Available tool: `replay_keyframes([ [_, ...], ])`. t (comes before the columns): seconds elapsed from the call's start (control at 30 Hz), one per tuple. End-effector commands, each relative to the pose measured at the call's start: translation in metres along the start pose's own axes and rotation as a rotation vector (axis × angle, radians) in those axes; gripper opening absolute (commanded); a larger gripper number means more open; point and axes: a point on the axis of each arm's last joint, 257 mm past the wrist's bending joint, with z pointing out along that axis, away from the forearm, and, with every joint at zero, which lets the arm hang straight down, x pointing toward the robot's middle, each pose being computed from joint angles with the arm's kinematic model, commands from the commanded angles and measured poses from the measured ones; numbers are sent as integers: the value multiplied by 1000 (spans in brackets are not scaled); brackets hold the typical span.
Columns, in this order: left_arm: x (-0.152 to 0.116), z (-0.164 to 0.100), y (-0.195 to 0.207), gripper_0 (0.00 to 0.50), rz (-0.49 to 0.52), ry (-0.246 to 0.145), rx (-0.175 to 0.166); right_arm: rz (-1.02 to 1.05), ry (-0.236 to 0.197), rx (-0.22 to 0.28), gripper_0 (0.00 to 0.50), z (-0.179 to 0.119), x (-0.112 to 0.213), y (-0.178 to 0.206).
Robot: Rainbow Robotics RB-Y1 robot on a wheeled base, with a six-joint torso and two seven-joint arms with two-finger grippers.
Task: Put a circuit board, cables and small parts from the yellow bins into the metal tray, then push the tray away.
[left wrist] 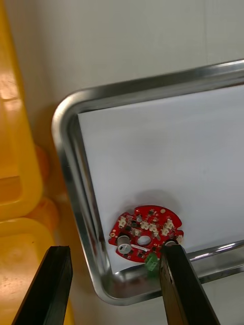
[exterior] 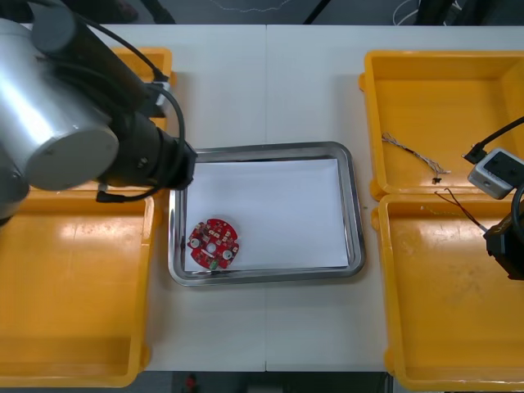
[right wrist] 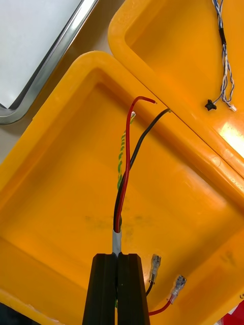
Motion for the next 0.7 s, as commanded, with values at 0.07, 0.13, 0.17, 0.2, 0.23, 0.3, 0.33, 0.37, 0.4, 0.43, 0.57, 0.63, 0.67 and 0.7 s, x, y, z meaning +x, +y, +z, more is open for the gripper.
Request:
replay_keyframes([
  [0.07, -43, -31, 56, 500, 102, -60, -63, -18, -17, 12, 0, -10, -11, -1],
  [0.13, -51, -33, 71, 500, 103, -68, -78, -27, -21, 8, 0, -9, -14, 2],
  [0.17, -56, -34, 79, 500, 108, -73, -83, -38, -25, 5, 0, -9, -18, 4],
  [0.2, -58, -33, 84, 500, 109, -74, -88, -44, -27, 4, 0, -9, -20, 5],
  [0.23, -64, -33, 92, 500, 109, -81, -92, -57, -30, 2, 0, -8, -24, 8],
  [0.3, -71, -32, 104, 500, 107, -89, -96, -80, -37, 0, 0, -8, -30, 11],
  [0.33, -77, -32, 112, 500, 105, -99, -101, -94, -41, 0, 0, -8, -34, 14],
  [0.37, -82, -30, 118, 500, 106, -107, -100, -110, -43, -3, 0, -7, -39, 16],
  [0.4, -84, -30, 122, 500, 104, -109, -102, -118, -44, -4, 0, -7, -40, 18],
  [0.43, -90, -28, 129, 500, 103, -119, -101, -133, -48, -5, 0, -7, -45, 21],
  [0.57, -107, -22, 148, 500, 95, -157, -95, -176, -58, -2, 0, -6, -56, 28],
  [0.63, -118, -16, 158, 500, 106, -184, -94, -205, -66, 2, 0, -7, -64, 31],
  [0.67, -122, -13, 164, 500, 112, -195, -98, -221, -70, 2, 0, -7, -68, 33],
  [0.7, -125, -13, 165, 500, 117, -202, -98, -228, -72, 2, 0, -8, -70, 34],
])
